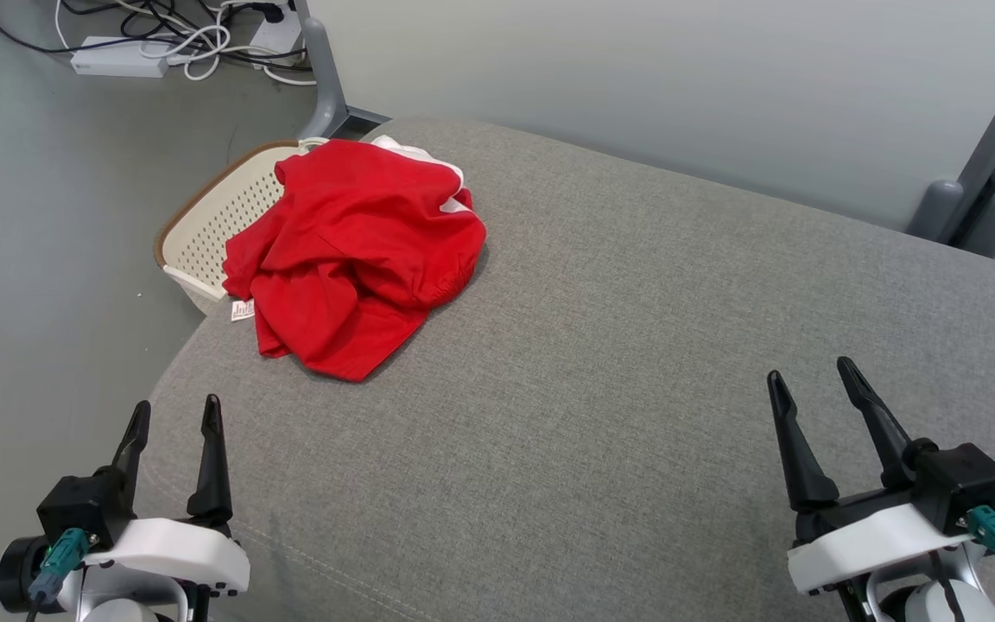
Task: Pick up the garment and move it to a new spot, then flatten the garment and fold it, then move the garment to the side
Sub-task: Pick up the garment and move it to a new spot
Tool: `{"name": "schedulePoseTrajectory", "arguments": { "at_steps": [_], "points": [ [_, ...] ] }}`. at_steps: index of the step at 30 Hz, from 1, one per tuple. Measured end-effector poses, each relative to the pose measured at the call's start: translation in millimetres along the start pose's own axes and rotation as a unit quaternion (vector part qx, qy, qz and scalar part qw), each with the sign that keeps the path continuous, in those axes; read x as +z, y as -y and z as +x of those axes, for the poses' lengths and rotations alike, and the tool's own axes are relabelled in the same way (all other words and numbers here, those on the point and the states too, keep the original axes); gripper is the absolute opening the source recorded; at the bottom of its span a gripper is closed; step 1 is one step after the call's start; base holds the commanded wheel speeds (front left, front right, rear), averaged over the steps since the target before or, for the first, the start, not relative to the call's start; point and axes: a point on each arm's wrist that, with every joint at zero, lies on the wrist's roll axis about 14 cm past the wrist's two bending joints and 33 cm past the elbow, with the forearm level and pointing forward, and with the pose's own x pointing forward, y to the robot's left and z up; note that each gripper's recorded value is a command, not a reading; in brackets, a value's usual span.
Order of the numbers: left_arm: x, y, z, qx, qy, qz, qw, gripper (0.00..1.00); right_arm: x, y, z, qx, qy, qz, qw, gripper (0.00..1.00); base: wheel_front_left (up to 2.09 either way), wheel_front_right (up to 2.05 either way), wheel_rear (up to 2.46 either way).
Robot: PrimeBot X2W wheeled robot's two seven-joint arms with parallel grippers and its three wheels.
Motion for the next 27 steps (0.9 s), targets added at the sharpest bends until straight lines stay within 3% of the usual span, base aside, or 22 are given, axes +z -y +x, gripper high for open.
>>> {"name": "schedulePoseTrajectory", "arguments": {
  "at_steps": [9,18,22,27],
  "points": [
    [8.1,4.2,15.4,0.001,0.009,0.001,1.000,1.00,-3.7,9.2,4.2,-0.004,-0.006,0.000,1.000,1.00,0.00,0.00,0.00],
    [35.0,41.5,74.8,-0.038,0.040,-0.001,0.998,1.00,-10.4,34.1,12.5,-0.015,-0.018,-0.009,1.000,1.00,0.00,0.00,0.00],
    [21.5,62.8,109.9,-0.064,0.006,0.003,0.998,1.00,-18.2,53.2,10.4,-0.031,-0.029,-0.011,0.999,1.00,0.00,0.00,0.00],
    [-22.8,80.7,142.3,-0.081,-0.097,0.015,0.992,1.00,-28.7,76.5,3.7,-0.057,-0.040,-0.009,0.998,1.00,0.00,0.00,0.00]
  ]
}}
